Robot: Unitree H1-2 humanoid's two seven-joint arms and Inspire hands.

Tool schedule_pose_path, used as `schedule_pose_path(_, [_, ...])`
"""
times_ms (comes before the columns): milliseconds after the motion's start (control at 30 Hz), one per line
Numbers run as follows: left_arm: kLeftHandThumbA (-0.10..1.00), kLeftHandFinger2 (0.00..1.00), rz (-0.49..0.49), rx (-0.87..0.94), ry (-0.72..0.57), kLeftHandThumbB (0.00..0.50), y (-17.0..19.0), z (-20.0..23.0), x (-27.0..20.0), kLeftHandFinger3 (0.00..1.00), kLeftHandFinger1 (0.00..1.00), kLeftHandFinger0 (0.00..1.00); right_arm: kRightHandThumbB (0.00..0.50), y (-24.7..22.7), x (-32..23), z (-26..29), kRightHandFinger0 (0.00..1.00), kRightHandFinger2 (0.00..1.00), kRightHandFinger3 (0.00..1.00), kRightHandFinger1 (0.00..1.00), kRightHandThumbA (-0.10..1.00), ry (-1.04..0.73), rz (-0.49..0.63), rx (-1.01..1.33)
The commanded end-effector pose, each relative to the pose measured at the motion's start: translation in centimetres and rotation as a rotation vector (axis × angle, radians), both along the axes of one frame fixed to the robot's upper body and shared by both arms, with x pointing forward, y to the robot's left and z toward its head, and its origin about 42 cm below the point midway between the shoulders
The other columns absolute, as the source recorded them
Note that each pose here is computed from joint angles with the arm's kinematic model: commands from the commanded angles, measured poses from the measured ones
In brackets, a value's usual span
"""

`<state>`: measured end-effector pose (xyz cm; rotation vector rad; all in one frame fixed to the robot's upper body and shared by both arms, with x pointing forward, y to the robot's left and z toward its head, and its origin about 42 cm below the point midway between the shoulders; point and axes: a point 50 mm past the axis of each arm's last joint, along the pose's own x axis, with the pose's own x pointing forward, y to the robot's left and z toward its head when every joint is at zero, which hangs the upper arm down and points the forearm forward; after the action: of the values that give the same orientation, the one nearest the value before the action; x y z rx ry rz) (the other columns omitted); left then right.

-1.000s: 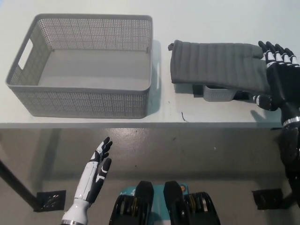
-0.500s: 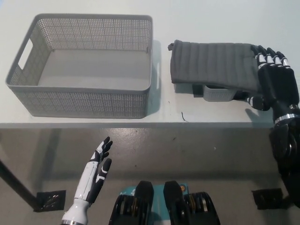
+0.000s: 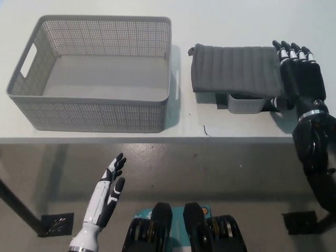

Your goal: Usethe right hand to pick up a oven gloves on top of a leveled container and place it into another larger container on the left side

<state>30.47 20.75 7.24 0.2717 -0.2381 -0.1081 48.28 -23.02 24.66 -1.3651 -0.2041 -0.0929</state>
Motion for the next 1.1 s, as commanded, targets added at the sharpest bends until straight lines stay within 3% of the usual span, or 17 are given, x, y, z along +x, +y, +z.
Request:
schedule_pose_path(0, [1.00,1.00,-0.005,-0.028,-0.067,0.088,-0.4,1.0,0.6,1.00,1.00,1.00,0.241,0.2,1.7,3.6,1.00,1.00,1.00,1.00,1.00,-0.100,0.021,-0.022])
schedule_pose_path(300, [1.00,1.00,-0.013,-0.029,-0.069,0.106,-0.2,1.1,0.9,1.00,1.00,1.00,0.230,0.0,3.0,3.1,1.00,1.00,1.00,1.00,1.00,-0.030,0.013,-0.039])
schedule_pose_path(633, [1.00,1.00,-0.009,-0.045,-0.060,0.124,-0.2,0.9,0.8,1.00,1.00,1.00,0.263,0.2,5.3,1.4,1.00,1.00,1.00,1.00,1.00,0.090,-0.033,-0.151])
schedule_pose_path(667, [1.00,1.00,-0.005,-0.044,-0.061,0.119,-0.2,0.8,0.8,1.00,1.00,1.00,0.251,0.3,5.7,1.4,1.00,1.00,1.00,1.00,0.92,0.073,-0.041,-0.170])
schedule_pose_path(700, [1.00,1.00,-0.006,-0.050,-0.059,0.118,-0.2,0.8,0.7,1.00,1.00,1.00,0.213,0.4,6.2,1.2,1.00,1.00,1.00,1.00,0.61,0.045,-0.049,-0.175])
schedule_pose_path(733, [1.00,1.00,-0.008,-0.054,-0.056,0.123,-0.2,0.7,0.7,1.00,1.00,1.00,0.241,0.4,6.5,0.9,0.82,0.98,1.00,0.88,0.41,-0.040,-0.063,-0.152])
schedule_pose_path(767, [1.00,1.00,-0.010,-0.052,-0.055,0.126,-0.3,0.7,0.6,1.00,1.00,1.00,0.254,0.2,6.5,0.7,0.32,0.58,0.67,0.48,0.13,-0.113,-0.067,-0.134])
schedule_pose_path(800, [1.00,1.00,-0.013,-0.041,-0.061,0.122,-0.3,0.8,0.7,1.00,1.00,1.00,0.184,-0.1,6.4,0.4,0.06,0.31,0.38,0.22,-0.05,-0.229,-0.045,-0.087])
schedule_pose_path(833, [1.00,1.00,-0.014,-0.038,-0.063,0.121,-0.4,0.9,0.7,1.00,1.00,1.00,0.198,-0.2,6.3,0.3,0.01,0.31,0.39,0.11,-0.09,-0.254,-0.036,-0.073])
schedule_pose_path(867, [1.00,1.00,-0.012,-0.043,-0.064,0.123,-0.3,0.9,0.8,1.00,1.00,1.00,0.183,-0.3,6.2,0.4,0.00,0.43,0.49,0.12,-0.10,-0.306,-0.013,-0.042])
schedule_pose_path(900, [1.00,1.00,-0.011,-0.044,-0.066,0.122,-0.2,1.0,0.9,1.00,1.00,1.00,0.161,-0.2,6.2,0.5,0.00,0.67,0.69,0.28,-0.10,-0.330,0.002,-0.020])
schedule_pose_path(933, [1.00,1.00,-0.011,-0.041,-0.067,0.121,-0.2,1.0,0.9,1.00,1.00,1.00,0.160,-0.2,6.1,0.7,0.00,0.73,0.76,0.32,-0.10,-0.343,0.011,-0.008])
schedule_pose_path(967, [1.00,1.00,-0.012,-0.040,-0.066,0.123,-0.2,1.0,0.9,1.00,1.00,1.00,0.146,-0.1,6.1,0.8,0.00,0.68,0.69,0.31,-0.10,-0.356,0.022,0.015])
schedule_pose_path(1000, [1.00,1.00,-0.014,-0.039,-0.065,0.124,-0.2,1.0,1.0,1.00,1.00,1.00,0.135,-0.1,6.1,0.8,0.00,0.53,0.58,0.21,-0.10,-0.361,0.031,0.031])
schedule_pose_path(1067, [1.00,1.00,-0.015,-0.037,-0.062,0.123,-0.2,1.0,1.0,1.00,1.00,1.00,0.121,-0.1,6.0,0.9,0.00,0.38,0.42,0.09,-0.10,-0.377,0.043,0.045])
